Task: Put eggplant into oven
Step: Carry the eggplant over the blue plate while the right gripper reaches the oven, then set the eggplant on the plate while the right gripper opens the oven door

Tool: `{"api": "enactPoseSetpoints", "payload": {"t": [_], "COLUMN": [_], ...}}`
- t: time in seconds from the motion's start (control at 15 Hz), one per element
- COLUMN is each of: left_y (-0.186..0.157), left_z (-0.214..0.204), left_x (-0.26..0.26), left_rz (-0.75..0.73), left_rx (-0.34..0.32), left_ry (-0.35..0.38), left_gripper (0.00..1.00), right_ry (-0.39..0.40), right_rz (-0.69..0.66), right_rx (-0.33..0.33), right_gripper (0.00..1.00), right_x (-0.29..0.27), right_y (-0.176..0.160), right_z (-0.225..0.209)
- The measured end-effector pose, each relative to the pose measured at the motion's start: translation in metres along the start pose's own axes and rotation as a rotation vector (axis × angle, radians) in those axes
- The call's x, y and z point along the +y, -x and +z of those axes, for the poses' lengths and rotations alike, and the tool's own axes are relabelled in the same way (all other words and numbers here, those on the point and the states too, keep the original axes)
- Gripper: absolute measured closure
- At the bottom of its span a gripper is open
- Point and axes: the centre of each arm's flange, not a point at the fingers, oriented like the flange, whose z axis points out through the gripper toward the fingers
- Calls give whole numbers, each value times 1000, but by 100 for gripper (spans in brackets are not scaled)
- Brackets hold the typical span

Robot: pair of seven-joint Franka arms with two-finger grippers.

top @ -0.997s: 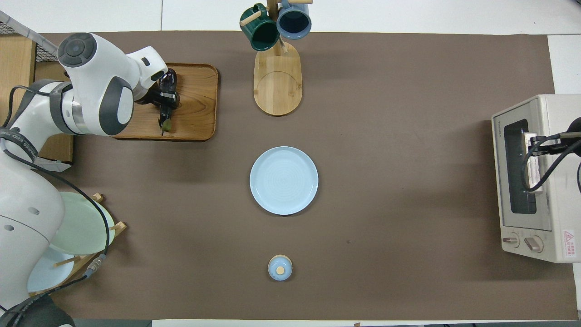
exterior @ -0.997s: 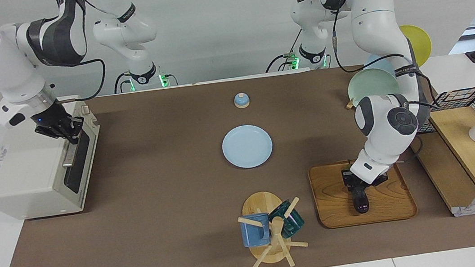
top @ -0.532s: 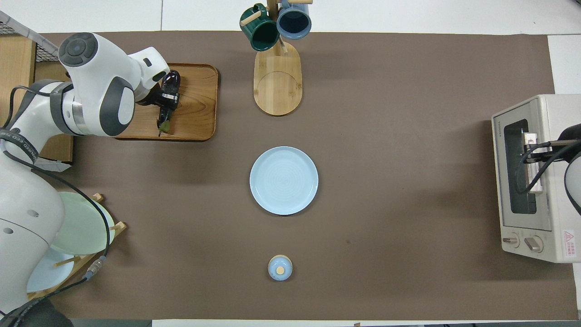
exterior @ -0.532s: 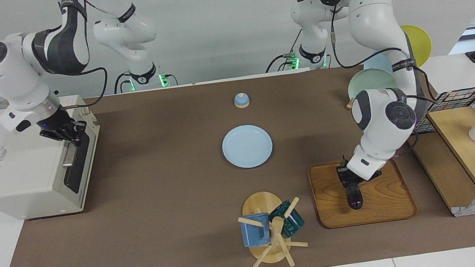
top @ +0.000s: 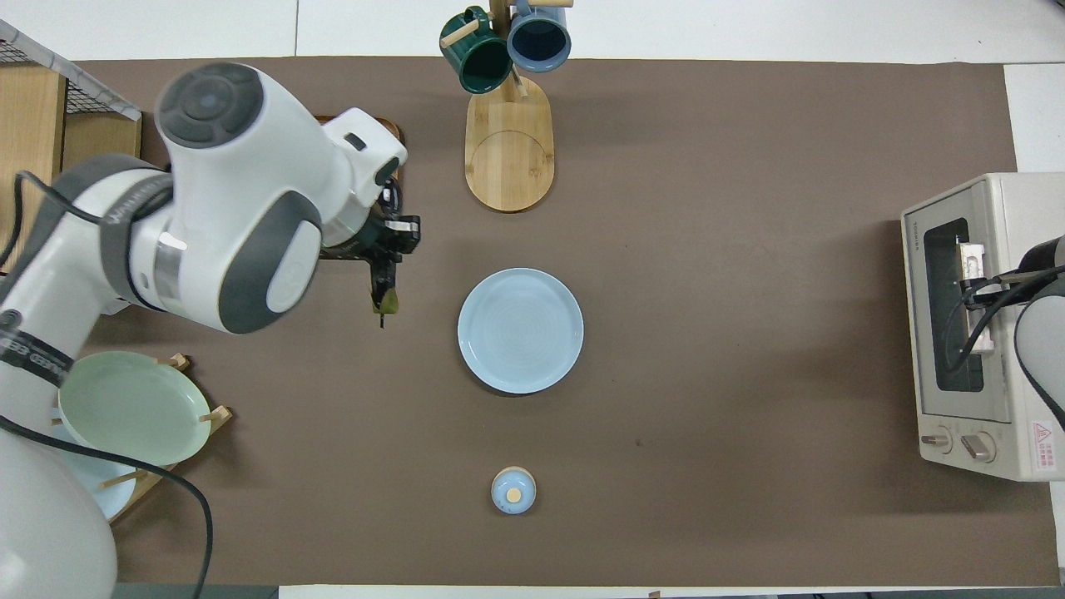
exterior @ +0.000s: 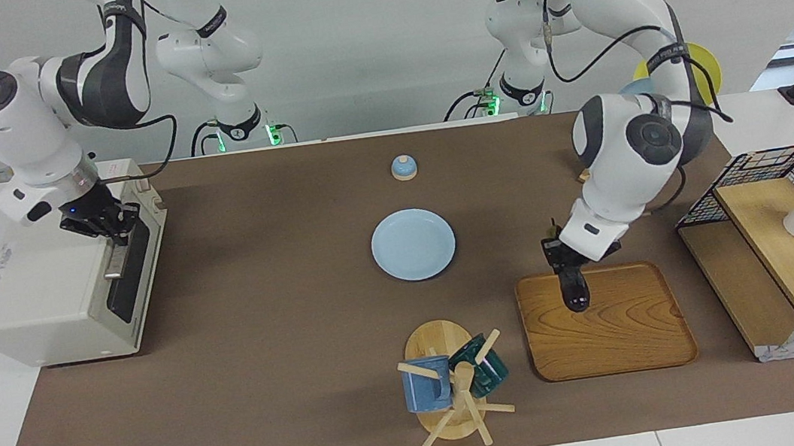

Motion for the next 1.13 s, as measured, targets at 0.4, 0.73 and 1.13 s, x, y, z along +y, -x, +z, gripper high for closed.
{"api": "enactPoseSetpoints", "payload": {"t": [0.4, 0.73, 1.13], "left_y": [84, 115, 116], "left_z": [84, 149, 160], "left_x": [108, 135, 134], "left_rz": [-21, -19, -34], "left_rx": [85, 68, 82], "left_ry": [54, 51, 61], "left_gripper": [69, 69, 69], "right_ry": [1, -17, -52], "right_rz": [-10, -81, -96], "right_rx": [11, 50, 52], "right_gripper": [99, 99, 99], "right_x": [-4, -55, -96], "right_y": [1, -1, -17], "right_z": [3, 20, 63]}}
